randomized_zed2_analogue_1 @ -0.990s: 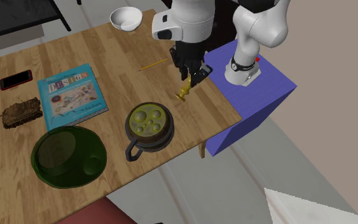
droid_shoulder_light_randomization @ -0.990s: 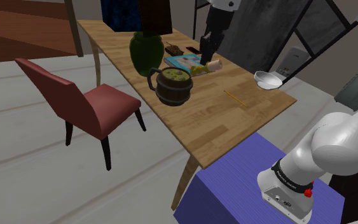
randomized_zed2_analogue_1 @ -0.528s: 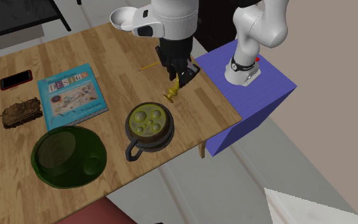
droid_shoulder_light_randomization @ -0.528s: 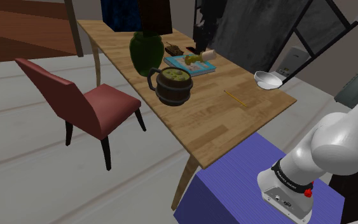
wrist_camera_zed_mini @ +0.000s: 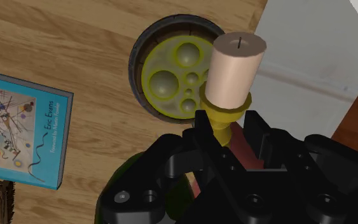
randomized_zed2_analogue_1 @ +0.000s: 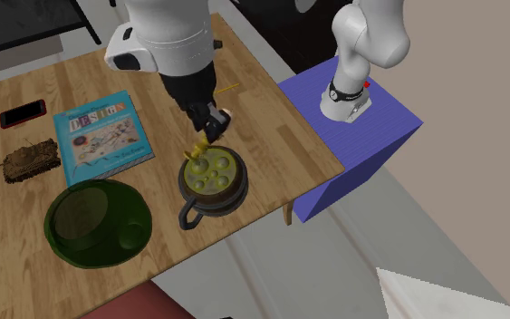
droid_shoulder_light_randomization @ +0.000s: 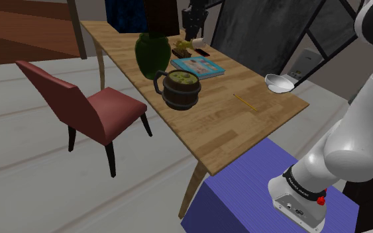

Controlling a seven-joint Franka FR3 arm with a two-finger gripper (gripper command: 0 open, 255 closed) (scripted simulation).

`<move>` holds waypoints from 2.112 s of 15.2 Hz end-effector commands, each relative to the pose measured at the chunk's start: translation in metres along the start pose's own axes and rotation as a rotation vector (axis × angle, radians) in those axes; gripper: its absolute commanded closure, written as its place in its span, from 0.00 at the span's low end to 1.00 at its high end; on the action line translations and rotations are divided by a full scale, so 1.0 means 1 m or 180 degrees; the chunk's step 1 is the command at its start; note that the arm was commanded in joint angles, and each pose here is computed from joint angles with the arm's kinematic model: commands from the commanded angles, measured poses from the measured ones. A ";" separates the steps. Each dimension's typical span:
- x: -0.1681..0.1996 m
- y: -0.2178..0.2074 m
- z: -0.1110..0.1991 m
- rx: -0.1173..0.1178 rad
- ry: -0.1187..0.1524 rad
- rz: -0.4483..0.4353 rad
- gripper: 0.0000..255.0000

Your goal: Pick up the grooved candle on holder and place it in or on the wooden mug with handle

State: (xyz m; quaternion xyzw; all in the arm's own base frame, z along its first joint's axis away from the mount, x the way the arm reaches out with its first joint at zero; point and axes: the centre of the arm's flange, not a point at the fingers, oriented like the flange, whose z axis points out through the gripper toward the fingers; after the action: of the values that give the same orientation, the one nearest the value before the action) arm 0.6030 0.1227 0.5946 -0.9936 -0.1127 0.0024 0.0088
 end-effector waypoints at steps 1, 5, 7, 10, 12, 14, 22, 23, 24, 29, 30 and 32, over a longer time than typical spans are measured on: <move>0.025 0.006 -0.001 0.0000 -0.0002 0.0002 1.00; 0.052 0.013 0.006 0.0000 -0.0002 0.0002 1.00; 0.052 0.013 0.016 0.0000 -0.0002 0.0002 1.00; 0.052 0.013 0.032 0.0000 -0.0002 0.0002 1.00; 0.052 0.013 0.043 0.0000 -0.0002 0.0002 1.00; 0.052 0.014 0.053 0.0000 -0.0002 0.0002 1.00; 0.052 0.014 0.091 0.0000 -0.0002 0.0002 1.00; 0.052 0.014 0.091 0.0000 -0.0002 0.0002 1.00; 0.052 0.014 0.091 0.0000 -0.0002 0.0002 1.00; 0.052 0.014 0.091 0.0000 -0.0002 0.0002 0.00; 0.052 0.014 0.091 0.0000 -0.0002 0.0002 0.00; 0.052 0.014 0.091 0.0000 -0.0002 0.0002 0.00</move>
State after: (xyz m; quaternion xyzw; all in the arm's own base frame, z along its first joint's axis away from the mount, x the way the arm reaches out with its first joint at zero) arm 0.6560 0.1219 0.5033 -0.9936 -0.1125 0.0027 0.0088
